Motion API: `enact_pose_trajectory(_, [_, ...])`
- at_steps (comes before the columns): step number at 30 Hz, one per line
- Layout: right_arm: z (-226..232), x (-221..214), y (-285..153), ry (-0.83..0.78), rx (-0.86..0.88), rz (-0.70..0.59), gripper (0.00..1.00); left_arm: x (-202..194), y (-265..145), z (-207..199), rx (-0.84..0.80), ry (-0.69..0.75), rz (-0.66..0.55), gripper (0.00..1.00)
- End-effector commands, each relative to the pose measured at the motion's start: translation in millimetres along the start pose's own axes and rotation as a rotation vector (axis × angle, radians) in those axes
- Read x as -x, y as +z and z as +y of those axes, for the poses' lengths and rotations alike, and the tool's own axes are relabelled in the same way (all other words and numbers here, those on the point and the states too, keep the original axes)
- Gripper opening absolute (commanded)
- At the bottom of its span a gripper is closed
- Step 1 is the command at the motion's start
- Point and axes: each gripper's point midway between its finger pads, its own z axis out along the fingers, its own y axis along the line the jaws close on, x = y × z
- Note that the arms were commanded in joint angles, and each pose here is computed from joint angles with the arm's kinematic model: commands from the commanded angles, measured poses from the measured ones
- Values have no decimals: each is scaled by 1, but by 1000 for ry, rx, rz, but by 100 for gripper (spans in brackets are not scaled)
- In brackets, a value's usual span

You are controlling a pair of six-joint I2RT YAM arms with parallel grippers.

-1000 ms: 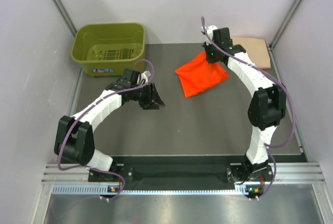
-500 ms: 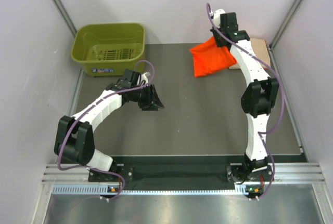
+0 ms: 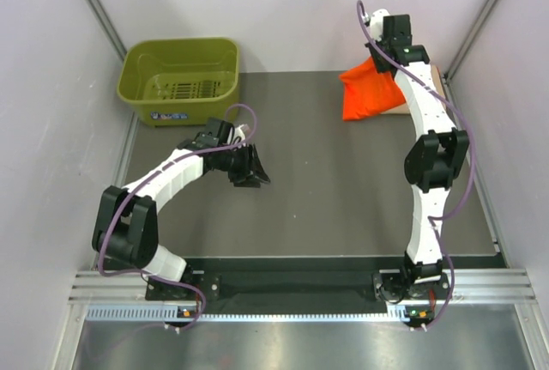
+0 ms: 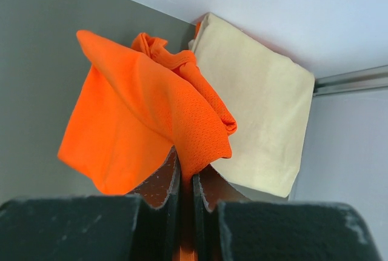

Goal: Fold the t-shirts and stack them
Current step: Neatly place the folded tshirt to the corner

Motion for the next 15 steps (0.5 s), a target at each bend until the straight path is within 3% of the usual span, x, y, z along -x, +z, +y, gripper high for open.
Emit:
enact_pose_trajectory(1, [-41, 45, -41, 10, -83, -135, 0, 1, 1, -1, -27, 27, 5, 48])
enact_pose_trajectory(15, [-76, 48, -64, 17, -123, -165, 0, -4, 5, 0, -44, 9, 21, 48])
